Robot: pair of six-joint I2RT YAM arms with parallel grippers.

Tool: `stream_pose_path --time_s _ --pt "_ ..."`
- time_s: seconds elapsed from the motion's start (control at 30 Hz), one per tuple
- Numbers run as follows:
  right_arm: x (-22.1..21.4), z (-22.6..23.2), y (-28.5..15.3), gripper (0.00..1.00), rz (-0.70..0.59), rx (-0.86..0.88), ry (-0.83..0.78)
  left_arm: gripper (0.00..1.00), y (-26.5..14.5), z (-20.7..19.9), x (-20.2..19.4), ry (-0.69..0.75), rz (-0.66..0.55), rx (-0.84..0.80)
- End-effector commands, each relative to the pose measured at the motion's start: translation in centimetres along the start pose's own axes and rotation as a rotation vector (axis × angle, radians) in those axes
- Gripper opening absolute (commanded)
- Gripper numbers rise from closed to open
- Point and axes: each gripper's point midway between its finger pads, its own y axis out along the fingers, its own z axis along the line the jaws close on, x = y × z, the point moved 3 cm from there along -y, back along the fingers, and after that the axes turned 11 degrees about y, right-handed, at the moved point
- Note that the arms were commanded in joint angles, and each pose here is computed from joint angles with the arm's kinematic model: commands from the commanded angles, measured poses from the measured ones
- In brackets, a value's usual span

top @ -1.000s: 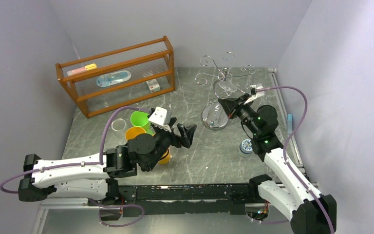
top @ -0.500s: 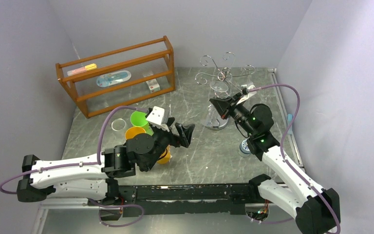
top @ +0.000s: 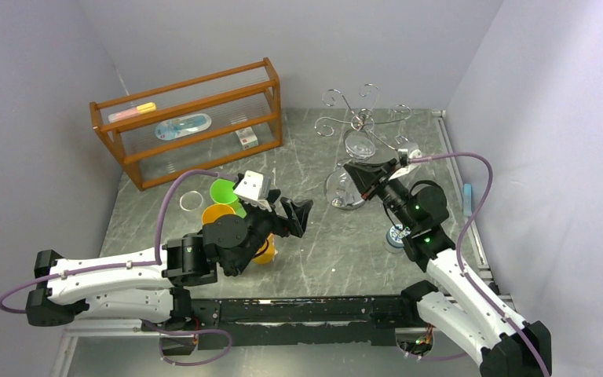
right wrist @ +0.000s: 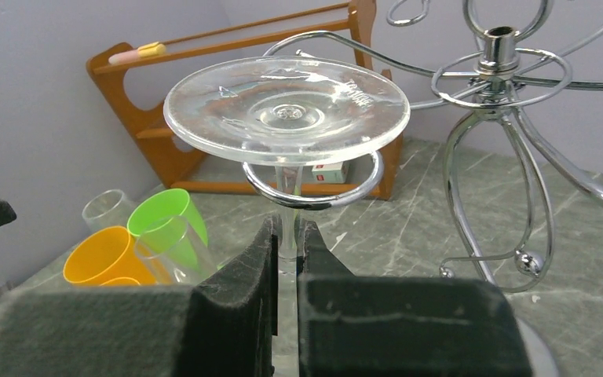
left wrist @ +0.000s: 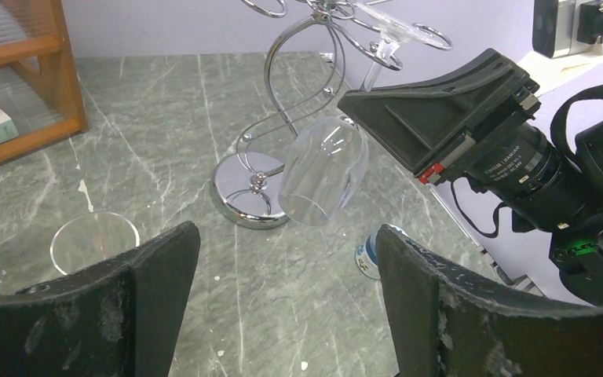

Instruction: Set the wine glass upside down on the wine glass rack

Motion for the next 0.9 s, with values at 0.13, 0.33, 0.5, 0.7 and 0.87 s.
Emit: stream_pose_path --time_s 0.13,0.33,0.5,0.7,0.87 --pt "1.9 -1.0 -0.5 0.00 -0.116 -0.092 -0.013 0.86 0.0 0.4 -0.1 -0.003 0.011 0.022" --pt "1.2 -2.5 -0.3 0.02 -0.087 -0.186 0.010 0.90 0.3 0.5 -0.3 0.019 0.023 0.026" --pt "0.3 -3.0 -0.3 0.18 -0.058 -0.211 0.038 0.93 1.5 -0.3 0.0 0.016 0.064 -0.023" --pt "0.5 -2.7 -1.4 0.48 -0.062 -0.218 0.059 0.94 2.2 0.6 -0.9 -0.011 0.125 -0.024" --pt "0.6 -1.5 -2.6 0.59 -0.028 -0.182 0.050 0.96 2.3 1.9 -0.9 -0.004 0.154 -0.001"
